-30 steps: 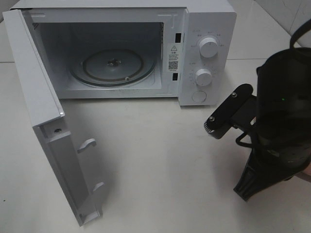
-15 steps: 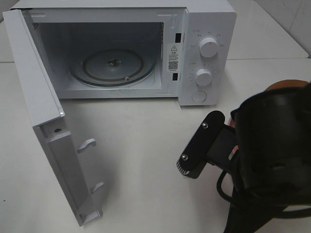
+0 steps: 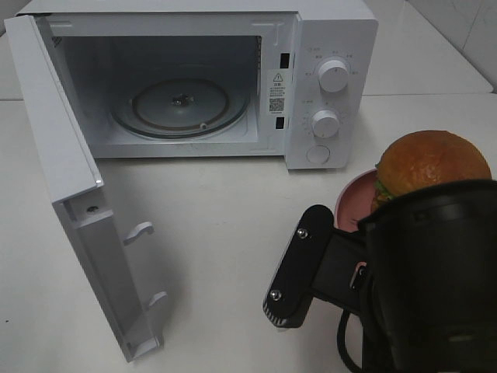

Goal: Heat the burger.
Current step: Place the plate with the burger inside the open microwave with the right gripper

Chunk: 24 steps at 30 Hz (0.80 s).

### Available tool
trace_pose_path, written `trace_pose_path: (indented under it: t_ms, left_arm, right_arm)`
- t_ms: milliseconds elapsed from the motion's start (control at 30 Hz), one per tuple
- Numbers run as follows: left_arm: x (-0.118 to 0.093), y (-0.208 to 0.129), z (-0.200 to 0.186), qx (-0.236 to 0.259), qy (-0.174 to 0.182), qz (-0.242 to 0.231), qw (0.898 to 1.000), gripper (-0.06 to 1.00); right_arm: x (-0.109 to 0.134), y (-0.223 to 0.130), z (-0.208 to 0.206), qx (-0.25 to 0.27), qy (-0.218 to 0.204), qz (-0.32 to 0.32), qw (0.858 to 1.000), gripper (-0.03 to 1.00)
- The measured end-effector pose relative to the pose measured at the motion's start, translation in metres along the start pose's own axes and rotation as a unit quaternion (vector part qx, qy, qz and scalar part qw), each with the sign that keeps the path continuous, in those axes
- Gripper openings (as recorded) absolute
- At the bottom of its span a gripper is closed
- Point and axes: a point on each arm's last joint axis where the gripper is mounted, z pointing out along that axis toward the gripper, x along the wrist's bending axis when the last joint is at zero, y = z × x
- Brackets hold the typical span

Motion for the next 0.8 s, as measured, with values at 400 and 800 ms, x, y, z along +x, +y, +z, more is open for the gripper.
trace_pose_path:
  t_ms: [400, 800]
  left_arm:
    - [0.0, 0.0, 0.0, 0.0, 0.0, 0.0, 1.0, 0.97]
    - [0.0, 0.0, 0.0, 0.0, 0.0, 0.0, 1.0, 0.97]
  right_arm:
    - [-0.005, 0.015, -0.007, -0.055, -0.02, -0.126, 0.99, 0.07]
    - [-0.001, 0.028, -0.01, -0.128, -0.025, -0.258, 0.957, 0.07]
